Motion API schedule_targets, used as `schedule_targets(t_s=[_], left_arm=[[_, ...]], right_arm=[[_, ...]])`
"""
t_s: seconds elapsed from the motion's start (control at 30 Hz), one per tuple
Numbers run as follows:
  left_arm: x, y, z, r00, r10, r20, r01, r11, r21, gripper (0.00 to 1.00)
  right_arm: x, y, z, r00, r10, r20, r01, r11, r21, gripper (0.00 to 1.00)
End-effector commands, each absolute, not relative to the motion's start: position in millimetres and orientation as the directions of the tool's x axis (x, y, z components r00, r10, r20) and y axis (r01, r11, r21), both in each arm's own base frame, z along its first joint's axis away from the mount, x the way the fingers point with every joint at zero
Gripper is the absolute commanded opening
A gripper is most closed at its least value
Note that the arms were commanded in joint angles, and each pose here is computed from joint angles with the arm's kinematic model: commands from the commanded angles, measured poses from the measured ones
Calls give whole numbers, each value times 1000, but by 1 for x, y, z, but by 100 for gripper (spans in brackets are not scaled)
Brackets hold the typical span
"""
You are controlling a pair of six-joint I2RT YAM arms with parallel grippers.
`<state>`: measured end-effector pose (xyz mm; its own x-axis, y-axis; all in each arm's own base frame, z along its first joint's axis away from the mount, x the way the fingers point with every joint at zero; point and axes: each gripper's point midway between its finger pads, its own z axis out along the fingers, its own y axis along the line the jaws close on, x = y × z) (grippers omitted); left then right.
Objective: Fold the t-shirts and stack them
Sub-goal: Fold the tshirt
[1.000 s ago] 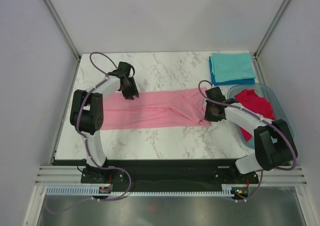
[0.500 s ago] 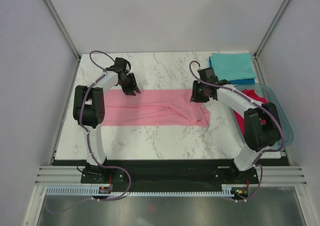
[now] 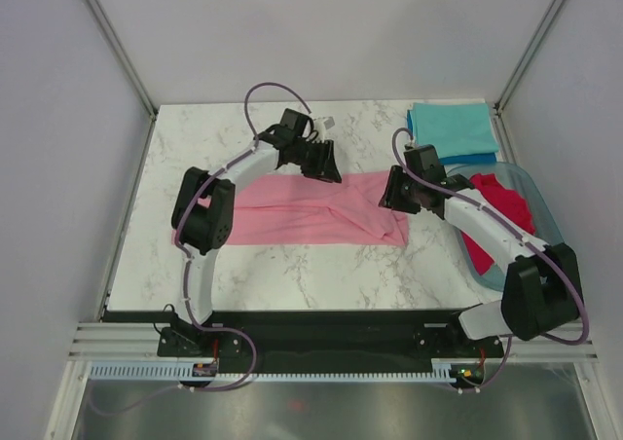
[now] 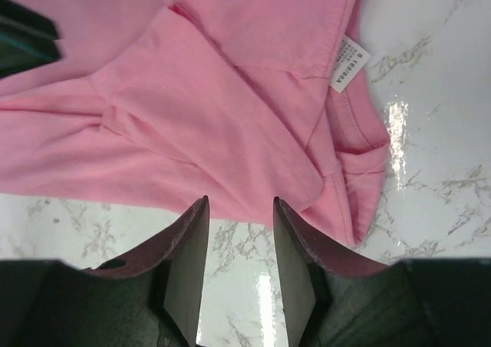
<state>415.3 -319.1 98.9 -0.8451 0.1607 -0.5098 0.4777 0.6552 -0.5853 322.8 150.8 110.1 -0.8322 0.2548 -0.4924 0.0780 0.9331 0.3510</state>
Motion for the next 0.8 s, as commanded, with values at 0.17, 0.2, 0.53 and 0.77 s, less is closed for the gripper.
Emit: schedule_targets(t_s=[0.17, 0.2, 0.53, 0.77], left_arm=[[438, -373, 83, -756, 233, -612, 601, 618, -507, 47], [438, -374, 78, -760, 234, -606, 596, 621, -509, 47], [436, -374, 48, -760, 273, -590, 596, 654, -466, 47], [426, -385, 53, -757, 282, -589, 624, 578, -525, 41]], right_arm=[[308, 161, 137, -803, 248, -542, -20, 897, 441, 50], [305, 160, 133, -807, 249, -536, -15, 898, 440, 50], [298, 149, 125, -792, 270, -547, 23, 909, 416, 50], [295, 145, 114, -799, 270, -538, 39, 915, 401, 50]])
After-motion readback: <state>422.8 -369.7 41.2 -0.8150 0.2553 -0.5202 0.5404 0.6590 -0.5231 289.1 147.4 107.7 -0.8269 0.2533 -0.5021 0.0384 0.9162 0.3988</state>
